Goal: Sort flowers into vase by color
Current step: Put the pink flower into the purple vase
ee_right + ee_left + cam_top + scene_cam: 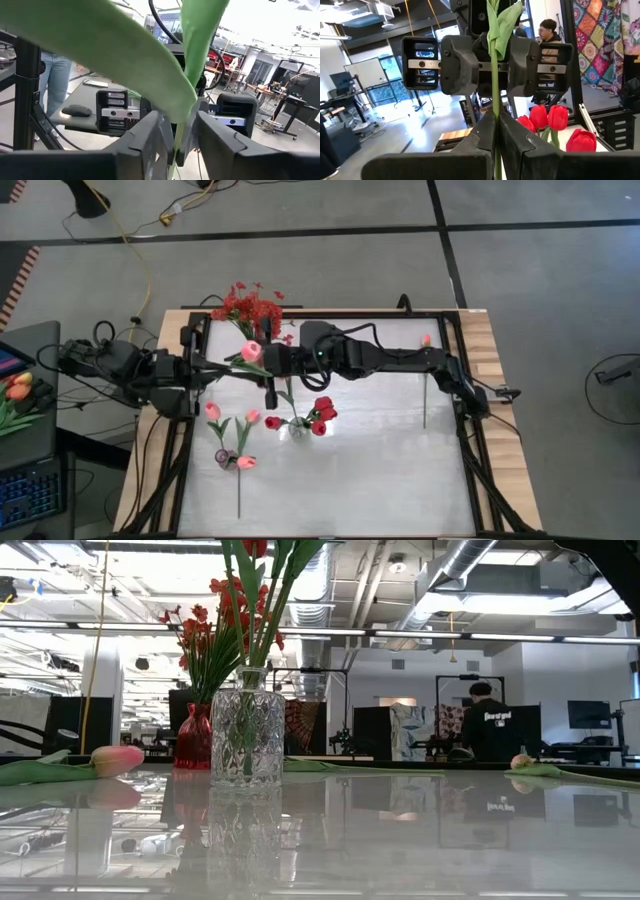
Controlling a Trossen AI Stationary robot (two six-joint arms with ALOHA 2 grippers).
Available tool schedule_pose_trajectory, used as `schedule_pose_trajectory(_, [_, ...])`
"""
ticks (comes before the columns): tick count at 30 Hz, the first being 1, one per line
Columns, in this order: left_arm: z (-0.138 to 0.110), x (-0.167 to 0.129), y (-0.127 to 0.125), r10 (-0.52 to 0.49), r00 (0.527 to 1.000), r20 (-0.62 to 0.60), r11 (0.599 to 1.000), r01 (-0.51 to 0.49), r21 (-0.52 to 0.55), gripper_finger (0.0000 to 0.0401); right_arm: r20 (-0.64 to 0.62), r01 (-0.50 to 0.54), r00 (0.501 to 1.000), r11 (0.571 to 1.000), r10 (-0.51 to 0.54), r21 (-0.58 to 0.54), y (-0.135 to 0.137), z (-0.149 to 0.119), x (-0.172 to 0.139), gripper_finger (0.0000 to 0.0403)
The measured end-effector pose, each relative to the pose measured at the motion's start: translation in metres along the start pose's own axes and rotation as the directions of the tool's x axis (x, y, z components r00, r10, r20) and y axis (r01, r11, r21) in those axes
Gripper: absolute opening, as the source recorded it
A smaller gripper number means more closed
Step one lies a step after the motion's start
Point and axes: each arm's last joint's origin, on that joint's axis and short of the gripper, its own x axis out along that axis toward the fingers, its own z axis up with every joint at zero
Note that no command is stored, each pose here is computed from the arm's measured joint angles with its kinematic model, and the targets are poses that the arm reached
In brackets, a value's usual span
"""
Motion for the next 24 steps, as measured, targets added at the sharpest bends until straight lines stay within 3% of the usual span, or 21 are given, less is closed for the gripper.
schedule_pose_trajectory(12, [0.001,0.0,0.0,0.002,1.0,0.011,1.0,-0.003,0.021,0.0013,0.0,-0.001,1.0,1.0,0.001,-0.024,0.0,0.0,0.0,0.0036])
schedule_pose_trajectory(19, [0.002,-0.004,0.003,0.028,1.0,0.004,0.999,-0.029,0.034,0.0105,-0.01,0.007,1.0,1.0,-0.007,-0.025,-0.001,0.005,-0.004,0.0023])
schedule_pose_trajectory(24, [0.015,-0.023,0.015,0.043,0.998,0.038,0.998,-0.042,-0.037,0.0173,-0.039,0.064,0.997,0.998,-0.065,-0.025,-0.005,0.039,-0.03,0.0033])
